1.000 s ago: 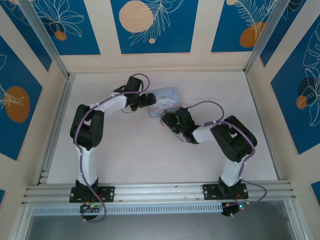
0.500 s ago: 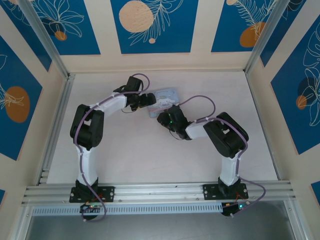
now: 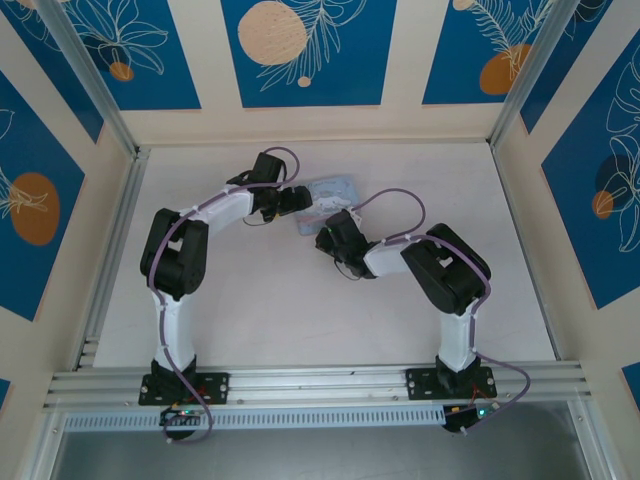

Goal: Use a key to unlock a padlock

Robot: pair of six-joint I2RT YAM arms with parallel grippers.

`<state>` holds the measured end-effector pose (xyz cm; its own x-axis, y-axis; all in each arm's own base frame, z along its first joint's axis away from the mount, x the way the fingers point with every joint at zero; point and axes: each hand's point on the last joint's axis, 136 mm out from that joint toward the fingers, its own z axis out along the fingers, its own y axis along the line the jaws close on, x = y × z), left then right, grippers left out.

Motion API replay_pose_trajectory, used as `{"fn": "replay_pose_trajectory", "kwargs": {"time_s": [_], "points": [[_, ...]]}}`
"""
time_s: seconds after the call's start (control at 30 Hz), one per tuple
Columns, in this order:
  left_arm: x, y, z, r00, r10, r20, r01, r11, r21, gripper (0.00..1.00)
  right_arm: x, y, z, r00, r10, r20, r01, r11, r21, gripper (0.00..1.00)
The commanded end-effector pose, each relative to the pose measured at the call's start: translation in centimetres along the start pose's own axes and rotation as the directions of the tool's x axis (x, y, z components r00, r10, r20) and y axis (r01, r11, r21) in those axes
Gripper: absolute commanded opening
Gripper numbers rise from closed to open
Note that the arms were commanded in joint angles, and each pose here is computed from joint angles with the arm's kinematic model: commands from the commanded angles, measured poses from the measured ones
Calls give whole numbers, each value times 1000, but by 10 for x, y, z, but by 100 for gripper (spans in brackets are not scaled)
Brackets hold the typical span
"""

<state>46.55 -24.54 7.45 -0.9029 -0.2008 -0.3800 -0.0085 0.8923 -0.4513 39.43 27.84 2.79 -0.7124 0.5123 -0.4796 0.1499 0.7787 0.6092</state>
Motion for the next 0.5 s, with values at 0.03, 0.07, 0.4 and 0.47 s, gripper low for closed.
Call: {"fn": "replay_pose_trajectory", "kwargs": {"time_s": [0.03,0.07,0.4,0.47], "points": [[63,40,24,975,-41,-217,14,992,-122,87,0,-32,2,1000,-9,23,7,994,114,6],[63,40,24,975,-42,-217,16,992,-123,86,-3,-31,-1,999,2,32,-6,994,108,5],[68,43,26,973,-60,-224,32,992,-124,86,-32,-31,-32,988,107,110,-112,993,43,0],[70,43,27,972,-61,-226,34,992,-122,85,-37,-35,-36,981,155,120,-159,987,27,0]]}}
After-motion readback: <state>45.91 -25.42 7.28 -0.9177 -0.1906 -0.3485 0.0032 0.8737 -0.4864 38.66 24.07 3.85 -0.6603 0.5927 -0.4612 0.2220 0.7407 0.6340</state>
